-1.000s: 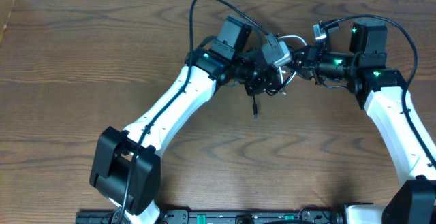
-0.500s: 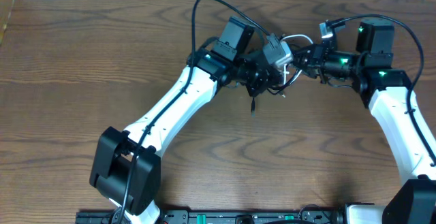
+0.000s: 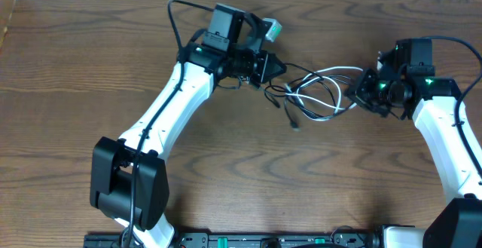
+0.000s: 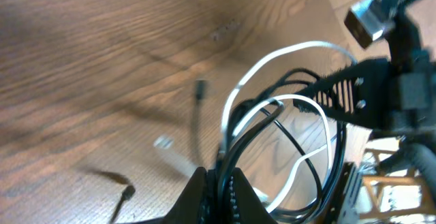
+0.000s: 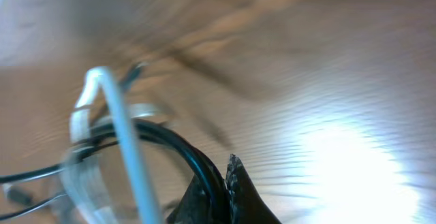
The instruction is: Untangle cables
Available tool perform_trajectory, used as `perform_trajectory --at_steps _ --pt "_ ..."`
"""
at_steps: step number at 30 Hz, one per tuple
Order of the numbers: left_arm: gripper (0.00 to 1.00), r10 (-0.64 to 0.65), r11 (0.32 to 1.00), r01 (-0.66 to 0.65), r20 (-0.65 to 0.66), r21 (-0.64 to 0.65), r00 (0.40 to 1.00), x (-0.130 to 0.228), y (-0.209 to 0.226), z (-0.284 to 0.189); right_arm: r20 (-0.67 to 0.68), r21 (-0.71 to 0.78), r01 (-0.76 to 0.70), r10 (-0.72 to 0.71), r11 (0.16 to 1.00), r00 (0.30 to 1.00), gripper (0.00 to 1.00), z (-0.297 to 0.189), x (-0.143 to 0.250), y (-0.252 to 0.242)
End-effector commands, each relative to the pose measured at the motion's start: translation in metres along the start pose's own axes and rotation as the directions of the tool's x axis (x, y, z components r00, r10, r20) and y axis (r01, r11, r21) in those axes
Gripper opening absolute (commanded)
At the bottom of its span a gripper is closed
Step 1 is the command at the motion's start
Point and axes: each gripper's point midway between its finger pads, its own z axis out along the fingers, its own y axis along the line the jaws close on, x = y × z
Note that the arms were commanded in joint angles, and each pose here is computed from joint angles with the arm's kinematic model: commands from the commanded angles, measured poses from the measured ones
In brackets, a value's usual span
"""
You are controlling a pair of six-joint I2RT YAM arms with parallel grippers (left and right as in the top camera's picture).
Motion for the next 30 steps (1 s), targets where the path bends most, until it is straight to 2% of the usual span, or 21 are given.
perform_trajectory --at_steps 1,5,10,15,19,22,24,26,28,29,30 --pt "0.07 -0.098 0.994 0.100 0.050 -0.032 0.994 -0.010 0.016 -0.020 0.139 0.303 0.030 -0.075 0.953 0.987 0.01 -0.017 -0.023 -0.054" --pt "0.07 -0.077 0.996 0.082 0.117 -0.040 0.990 -0.024 0.010 -0.047 0.139 0.433 0.026 -0.096 0.901 0.986 0.01 -0.022 -0.020 -0.081" --pt "0.07 -0.050 0.996 0.065 0.205 -0.068 0.977 -0.039 0.007 -0.085 0.127 0.500 0.019 -0.095 0.866 0.987 0.01 -0.018 -0.012 -0.101" --pt "0.07 -0.047 0.988 0.084 0.269 -0.130 0.962 -0.046 0.016 -0.115 0.108 0.529 0.016 -0.085 0.849 0.991 0.01 -0.013 -0.003 -0.115" --pt "0.08 -0.081 0.984 0.115 0.242 -0.133 0.967 -0.037 0.018 -0.114 0.078 0.483 0.030 -0.077 0.875 0.994 0.01 -0.005 0.004 -0.109" --pt "0.07 -0.103 0.984 0.127 0.184 -0.126 0.978 -0.024 0.013 -0.101 -0.027 0.225 0.203 -0.202 0.953 0.979 0.01 0.013 0.015 -0.063" --pt "0.07 -0.083 0.986 0.102 0.145 -0.129 0.986 -0.017 0.009 -0.091 -0.054 -0.026 0.313 -0.314 0.949 0.948 0.03 0.017 0.025 -0.020" --pt "0.08 -0.079 0.982 0.099 0.121 -0.163 0.989 -0.011 0.011 -0.084 -0.038 -0.267 0.371 -0.394 0.889 0.918 0.09 0.012 0.036 0.023" --pt "0.07 -0.075 0.977 0.095 0.108 -0.190 0.991 -0.008 0.012 -0.079 -0.004 -0.443 0.394 -0.441 0.805 0.897 0.15 0.001 0.043 0.056" --pt "0.08 -0.071 0.977 0.090 0.103 -0.193 0.992 -0.007 0.010 -0.076 0.018 -0.502 0.406 -0.460 0.763 0.888 0.22 -0.004 0.045 0.069" --pt "0.08 -0.068 0.978 0.086 0.099 -0.190 0.993 -0.006 0.008 -0.075 0.036 -0.537 0.416 -0.473 0.734 0.880 0.34 -0.008 0.045 0.077"
